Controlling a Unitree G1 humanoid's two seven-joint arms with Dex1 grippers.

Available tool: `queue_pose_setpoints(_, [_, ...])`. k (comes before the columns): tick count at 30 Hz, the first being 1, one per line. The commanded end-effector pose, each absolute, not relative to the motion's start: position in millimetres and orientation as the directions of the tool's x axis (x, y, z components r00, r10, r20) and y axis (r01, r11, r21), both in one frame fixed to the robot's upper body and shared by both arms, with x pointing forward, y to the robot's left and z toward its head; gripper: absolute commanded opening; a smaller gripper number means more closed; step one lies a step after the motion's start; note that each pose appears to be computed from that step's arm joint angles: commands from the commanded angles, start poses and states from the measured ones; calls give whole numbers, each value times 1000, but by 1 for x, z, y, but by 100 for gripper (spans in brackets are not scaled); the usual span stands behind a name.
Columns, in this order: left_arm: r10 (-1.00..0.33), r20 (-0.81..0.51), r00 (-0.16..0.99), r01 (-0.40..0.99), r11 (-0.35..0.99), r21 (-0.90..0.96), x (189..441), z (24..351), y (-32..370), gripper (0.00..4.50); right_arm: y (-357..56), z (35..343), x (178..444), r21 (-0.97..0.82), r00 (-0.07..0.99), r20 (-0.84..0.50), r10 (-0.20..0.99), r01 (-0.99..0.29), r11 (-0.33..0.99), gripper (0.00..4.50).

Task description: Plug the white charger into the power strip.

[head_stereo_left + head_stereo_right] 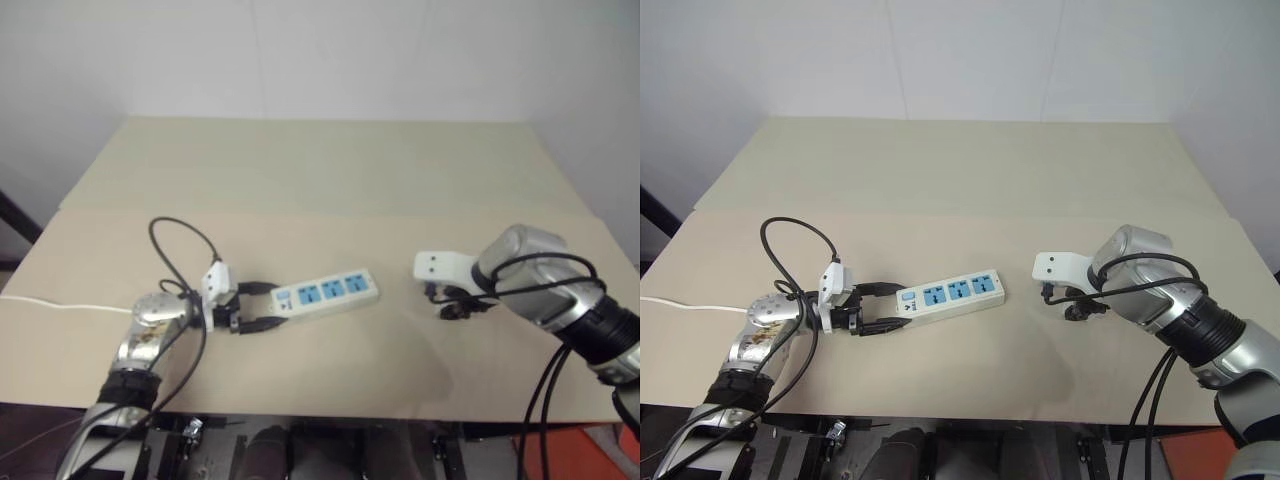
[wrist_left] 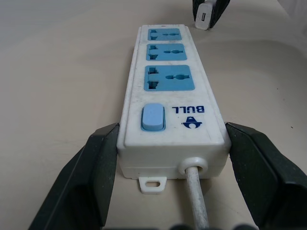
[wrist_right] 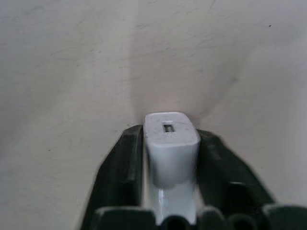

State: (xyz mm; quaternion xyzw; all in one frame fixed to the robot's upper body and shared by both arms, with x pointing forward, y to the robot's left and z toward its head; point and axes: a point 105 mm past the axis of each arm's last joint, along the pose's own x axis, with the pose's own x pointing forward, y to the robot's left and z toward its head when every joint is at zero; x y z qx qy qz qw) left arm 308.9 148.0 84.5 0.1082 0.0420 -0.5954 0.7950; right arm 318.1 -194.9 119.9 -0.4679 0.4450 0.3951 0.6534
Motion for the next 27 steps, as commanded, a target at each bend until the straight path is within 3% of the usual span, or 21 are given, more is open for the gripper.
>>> queue_pose_setpoints(1, [-942,-234,240,970,225,87,302,72,141,317,-194,126,320,-288,321,-942,98,-923,254,110])
queue_pose_setpoints(6, [-955,-234,181,982,164,91,303,76,137,317,-193,141,323,-324,370,-919,138,-907,268,110])
queue_pose_setpoints(9, [-967,-217,133,988,112,108,307,80,131,317,-178,166,329,-351,441,-843,308,-885,305,110])
queue_pose_setpoints(14, [-969,-240,54,994,29,105,315,77,125,317,-155,204,334,-340,509,-605,612,-860,380,110])
queue_pose_setpoints(20, [-960,-279,-4,988,-48,148,325,80,116,317,-113,218,322,-218,414,-187,891,-902,374,110])
queue_pose_setpoints(27, [-955,-293,-37,982,-89,168,328,83,112,317,-84,205,320,-64,292,120,949,-952,300,110])
